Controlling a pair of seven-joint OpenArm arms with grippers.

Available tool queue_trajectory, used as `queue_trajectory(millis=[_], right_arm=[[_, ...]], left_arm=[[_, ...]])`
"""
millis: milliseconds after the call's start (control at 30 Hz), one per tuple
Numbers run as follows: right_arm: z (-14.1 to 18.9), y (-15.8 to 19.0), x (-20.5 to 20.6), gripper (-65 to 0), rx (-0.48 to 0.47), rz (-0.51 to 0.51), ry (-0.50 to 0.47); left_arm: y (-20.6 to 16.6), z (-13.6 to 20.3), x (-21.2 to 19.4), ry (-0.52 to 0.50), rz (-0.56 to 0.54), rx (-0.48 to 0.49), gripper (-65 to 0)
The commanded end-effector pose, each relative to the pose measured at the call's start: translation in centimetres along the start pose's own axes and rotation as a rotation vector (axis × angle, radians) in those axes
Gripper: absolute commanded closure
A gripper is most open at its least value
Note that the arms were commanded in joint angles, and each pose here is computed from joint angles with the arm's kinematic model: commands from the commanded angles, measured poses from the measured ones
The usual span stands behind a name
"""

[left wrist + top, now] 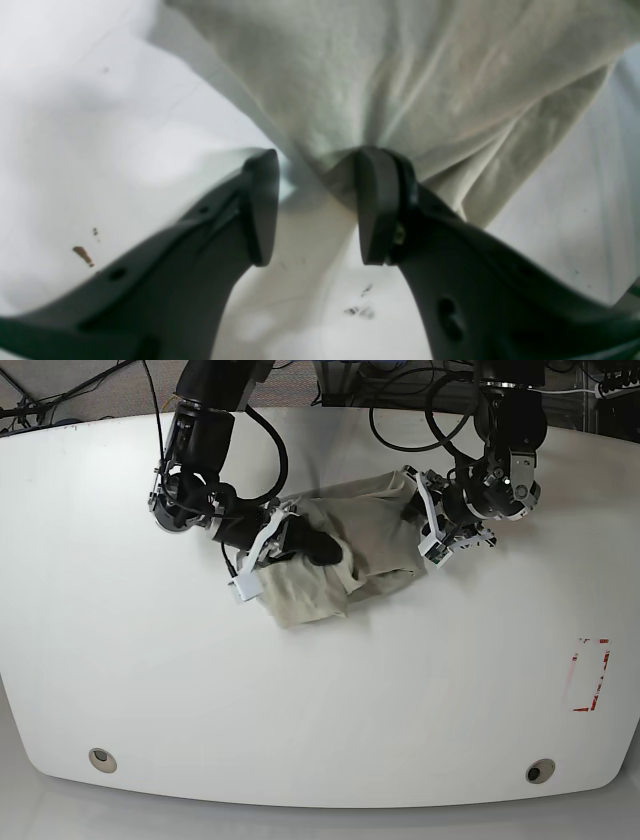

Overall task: Fold the T-shirt properly
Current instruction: 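Fold the shirt bundle over again with both grippers, compacting it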

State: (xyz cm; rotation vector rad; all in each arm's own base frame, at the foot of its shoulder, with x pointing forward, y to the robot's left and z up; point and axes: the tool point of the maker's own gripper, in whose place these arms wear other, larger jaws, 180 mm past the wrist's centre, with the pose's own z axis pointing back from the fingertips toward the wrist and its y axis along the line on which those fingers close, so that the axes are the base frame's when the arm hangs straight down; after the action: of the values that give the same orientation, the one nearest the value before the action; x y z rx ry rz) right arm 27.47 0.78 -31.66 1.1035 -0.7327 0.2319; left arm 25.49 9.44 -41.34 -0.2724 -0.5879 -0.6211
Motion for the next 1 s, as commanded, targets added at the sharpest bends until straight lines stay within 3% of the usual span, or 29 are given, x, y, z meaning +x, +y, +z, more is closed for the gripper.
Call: queue_trajectory(millis=[0, 200, 500, 800, 967], right_arm=[[-0.7, 1.6, 2.2, 0.0, 0.054, 0.046, -0.058], [-3.1, 4.0, 2.3, 0.0, 0.137, 0.077, -0.066], [-3.7, 2.2, 1.4, -0.6, 0.039, 0.125, -0.013], [-3.8, 0.2, 1.1, -32.5, -0.071, 0.197, 0.064], [-4.9, 1.4, 0.6, -45.5, -0.038, 0.255, 0.115]], left_arm=[[0.0, -0.4, -0.7, 0.031, 0.009, -0.007, -23.7], [0.4, -0.7, -0.3, 0.027, 0.011, -0.005, -23.7], [0.2, -0.4, 0.6, 0.0, 0.004, -0.007, -23.7], [-0.6, -0.8, 1.3, -0.024, 0.023, -0.023, -23.7], [-1.5, -1.1, 2.0, -0.045, 0.038, -0.041, -23.7]])
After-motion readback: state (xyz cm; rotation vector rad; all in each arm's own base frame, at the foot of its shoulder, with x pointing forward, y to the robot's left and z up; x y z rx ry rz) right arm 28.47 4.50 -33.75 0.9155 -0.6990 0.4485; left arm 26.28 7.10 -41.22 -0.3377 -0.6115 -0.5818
